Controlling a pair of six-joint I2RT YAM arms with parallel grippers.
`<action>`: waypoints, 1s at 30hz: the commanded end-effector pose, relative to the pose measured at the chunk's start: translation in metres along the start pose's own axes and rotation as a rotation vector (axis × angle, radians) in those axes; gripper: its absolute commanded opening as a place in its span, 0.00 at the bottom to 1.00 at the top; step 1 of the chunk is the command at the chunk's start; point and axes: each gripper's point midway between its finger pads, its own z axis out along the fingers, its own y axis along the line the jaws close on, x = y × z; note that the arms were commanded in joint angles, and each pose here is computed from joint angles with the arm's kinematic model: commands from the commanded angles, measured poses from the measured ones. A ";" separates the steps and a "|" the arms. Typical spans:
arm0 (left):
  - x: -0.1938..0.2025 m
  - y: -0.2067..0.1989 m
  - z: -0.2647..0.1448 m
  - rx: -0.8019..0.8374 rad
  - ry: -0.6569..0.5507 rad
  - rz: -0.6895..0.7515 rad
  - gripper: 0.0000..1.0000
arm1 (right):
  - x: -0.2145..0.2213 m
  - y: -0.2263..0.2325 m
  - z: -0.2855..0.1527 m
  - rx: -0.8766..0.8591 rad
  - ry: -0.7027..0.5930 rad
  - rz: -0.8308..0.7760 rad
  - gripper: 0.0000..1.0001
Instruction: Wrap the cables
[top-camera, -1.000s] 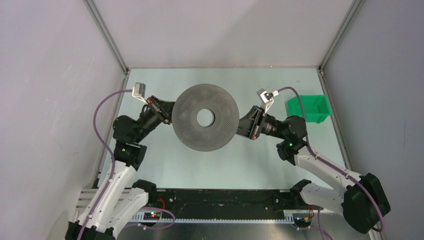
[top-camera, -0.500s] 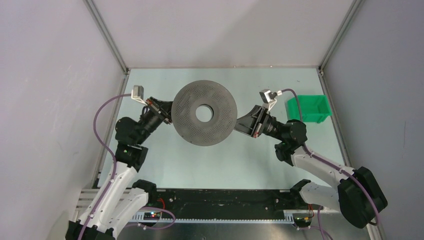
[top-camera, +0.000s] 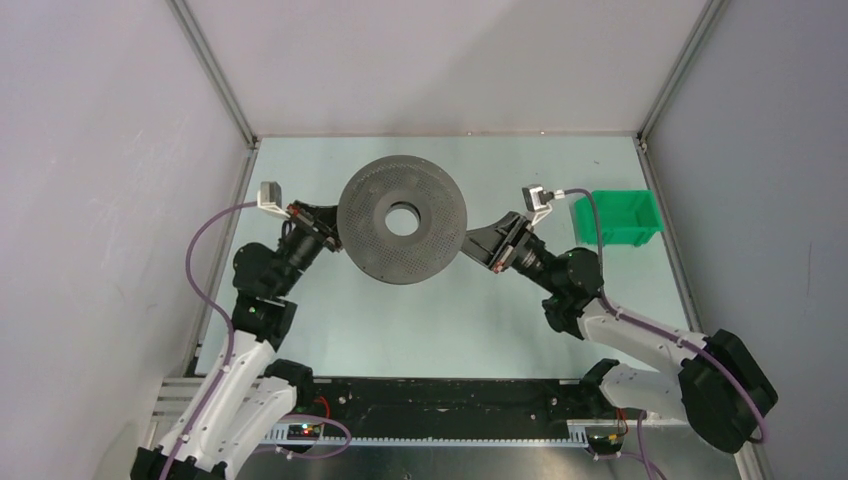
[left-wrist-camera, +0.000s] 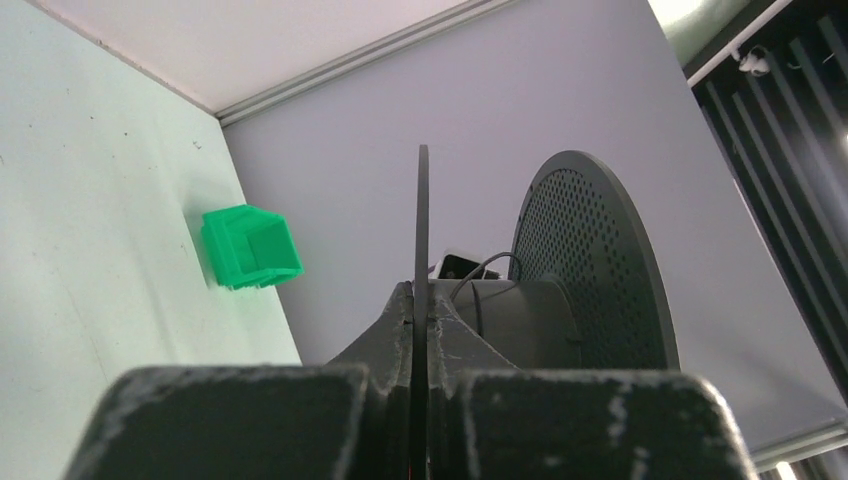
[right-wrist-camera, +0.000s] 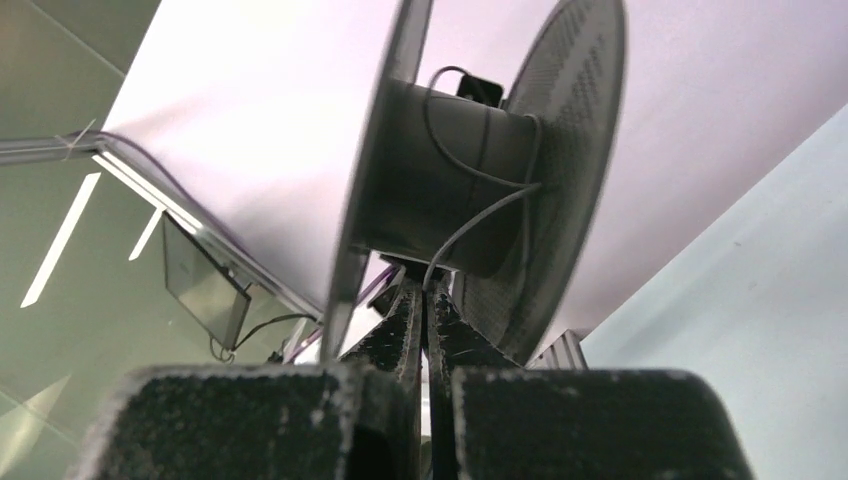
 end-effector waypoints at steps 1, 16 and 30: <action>-0.018 -0.029 -0.008 0.095 -0.107 -0.053 0.00 | -0.008 -0.018 0.010 0.049 -0.099 -0.037 0.00; -0.022 -0.022 -0.014 0.087 -0.148 -0.088 0.00 | 0.012 -0.057 0.027 0.133 -0.248 -0.040 0.00; -0.023 -0.020 -0.015 0.086 -0.161 -0.105 0.00 | 0.025 -0.089 0.028 0.257 -0.330 0.026 0.00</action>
